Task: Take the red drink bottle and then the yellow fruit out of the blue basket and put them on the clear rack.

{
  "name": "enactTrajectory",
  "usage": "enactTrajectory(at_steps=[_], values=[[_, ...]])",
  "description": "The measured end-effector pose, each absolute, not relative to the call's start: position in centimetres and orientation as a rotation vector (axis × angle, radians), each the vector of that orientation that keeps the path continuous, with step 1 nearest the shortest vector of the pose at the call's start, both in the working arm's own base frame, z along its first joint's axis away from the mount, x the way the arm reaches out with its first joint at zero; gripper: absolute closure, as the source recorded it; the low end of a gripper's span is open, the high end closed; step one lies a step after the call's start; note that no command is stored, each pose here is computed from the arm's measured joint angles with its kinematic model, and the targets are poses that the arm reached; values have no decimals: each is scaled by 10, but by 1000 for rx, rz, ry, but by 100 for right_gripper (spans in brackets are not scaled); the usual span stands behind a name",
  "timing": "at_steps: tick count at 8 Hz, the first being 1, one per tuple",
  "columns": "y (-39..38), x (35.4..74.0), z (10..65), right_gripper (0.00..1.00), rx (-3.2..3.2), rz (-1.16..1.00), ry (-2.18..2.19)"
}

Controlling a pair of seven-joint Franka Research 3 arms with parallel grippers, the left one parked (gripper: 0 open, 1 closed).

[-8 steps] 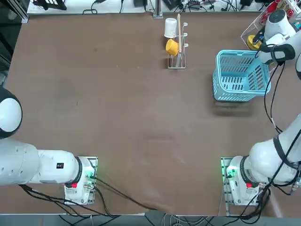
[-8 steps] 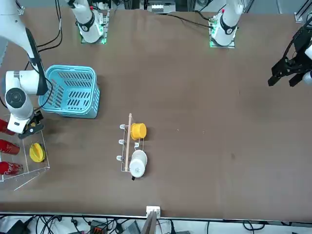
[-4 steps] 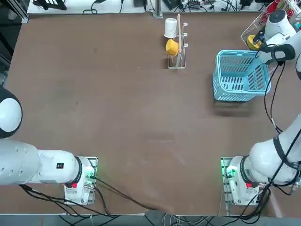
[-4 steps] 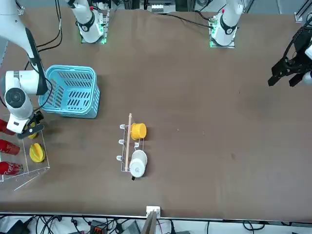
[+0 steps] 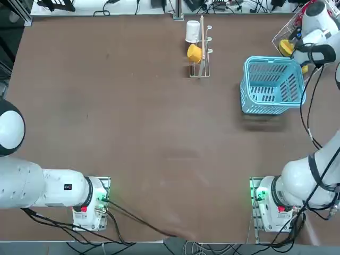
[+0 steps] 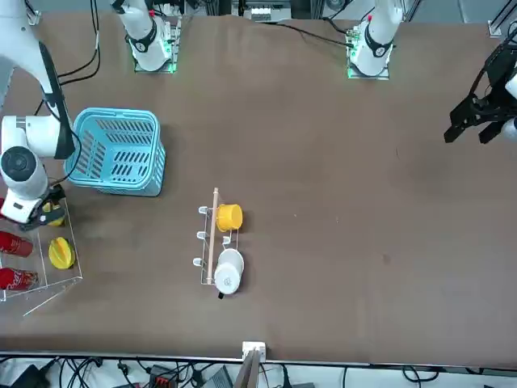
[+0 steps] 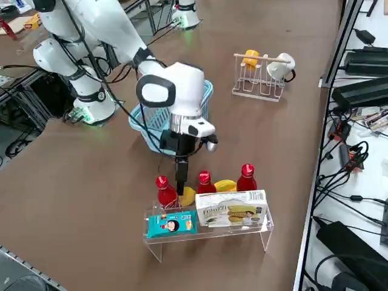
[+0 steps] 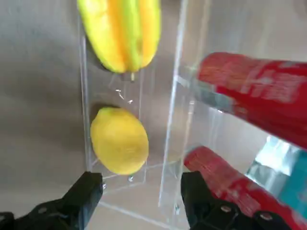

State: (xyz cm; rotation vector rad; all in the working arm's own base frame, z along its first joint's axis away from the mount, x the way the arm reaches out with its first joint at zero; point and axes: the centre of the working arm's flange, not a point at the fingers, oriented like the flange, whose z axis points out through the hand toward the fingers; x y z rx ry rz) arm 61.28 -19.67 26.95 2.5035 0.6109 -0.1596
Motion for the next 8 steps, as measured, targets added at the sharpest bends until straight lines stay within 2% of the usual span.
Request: enactTrajectory(at_steps=[5,8], values=[[-135,630,397,0,2820,-107,246],[-117,621,470,0,3098,61,35]])
